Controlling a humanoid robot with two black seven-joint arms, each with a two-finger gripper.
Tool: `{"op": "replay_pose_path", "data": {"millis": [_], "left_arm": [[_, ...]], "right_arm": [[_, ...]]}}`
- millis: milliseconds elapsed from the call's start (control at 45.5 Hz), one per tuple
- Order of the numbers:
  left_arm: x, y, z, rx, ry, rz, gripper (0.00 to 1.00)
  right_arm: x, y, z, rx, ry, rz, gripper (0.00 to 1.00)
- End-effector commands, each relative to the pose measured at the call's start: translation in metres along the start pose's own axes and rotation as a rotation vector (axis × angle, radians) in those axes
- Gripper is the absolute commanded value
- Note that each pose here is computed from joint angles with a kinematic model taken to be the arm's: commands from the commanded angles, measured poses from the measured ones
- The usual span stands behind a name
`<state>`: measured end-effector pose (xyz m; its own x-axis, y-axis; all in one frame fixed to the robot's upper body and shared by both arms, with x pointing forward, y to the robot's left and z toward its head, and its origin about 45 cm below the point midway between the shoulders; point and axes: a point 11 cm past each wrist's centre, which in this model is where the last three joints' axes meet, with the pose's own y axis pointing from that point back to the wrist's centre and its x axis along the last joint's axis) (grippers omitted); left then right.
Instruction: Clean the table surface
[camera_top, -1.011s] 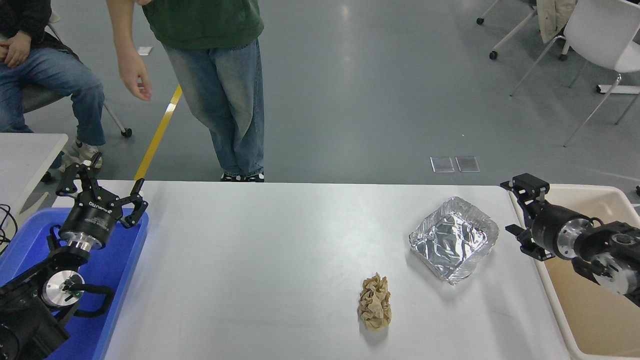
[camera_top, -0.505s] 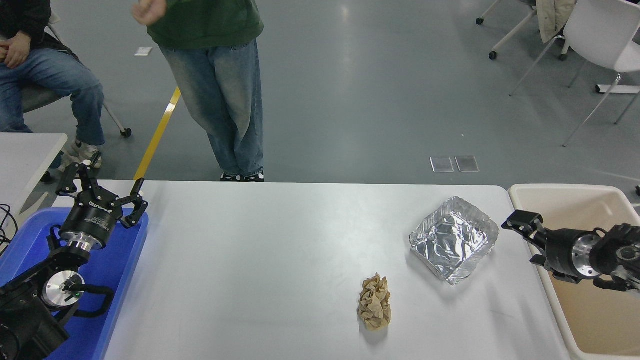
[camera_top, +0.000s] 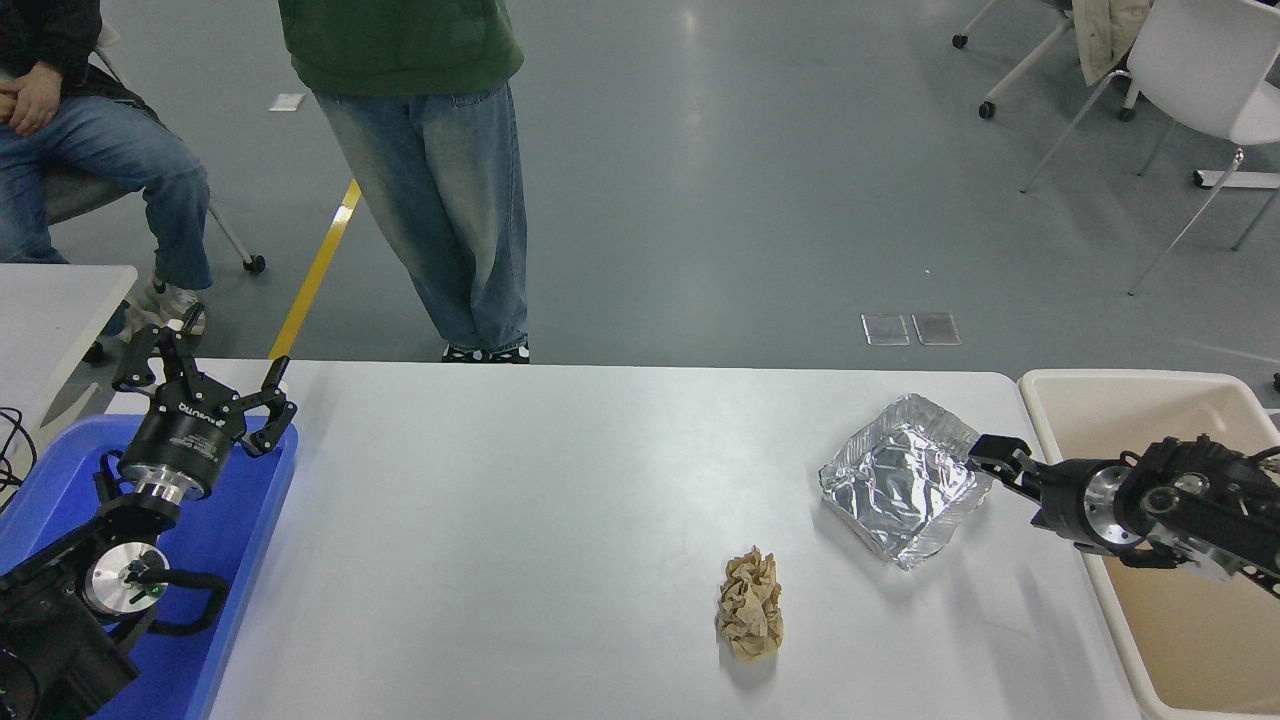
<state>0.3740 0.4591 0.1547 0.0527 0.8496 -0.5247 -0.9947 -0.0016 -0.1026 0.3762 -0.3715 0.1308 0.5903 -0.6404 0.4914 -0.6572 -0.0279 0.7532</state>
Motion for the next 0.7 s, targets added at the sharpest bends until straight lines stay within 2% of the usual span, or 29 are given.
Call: {"op": "replay_pose_path", "data": {"millis": [0,352,615,681], "left_arm": [[0.000,0.000,0.000,0.000,0.000,0.000,1.00],[0.000,0.000,0.000,0.000,0.000,0.000,1.00],[0.000,0.000,0.000,0.000,0.000,0.000,1.00],[0.000,0.000,0.000,0.000,0.000,0.000,1.00]], "right_arm": [[-0.006,-0.013,-0.010,-0.009,0.037,-0.001,1.00],[-0.021,-0.025,0.001,-0.028,0.092,-0.019,0.98],[-0.033,-0.037,-0.012,-0.016,0.080,-0.016,0.98],[-0.034,-0.039,-0.010,-0.024,0.079,-0.012,0.95]]}}
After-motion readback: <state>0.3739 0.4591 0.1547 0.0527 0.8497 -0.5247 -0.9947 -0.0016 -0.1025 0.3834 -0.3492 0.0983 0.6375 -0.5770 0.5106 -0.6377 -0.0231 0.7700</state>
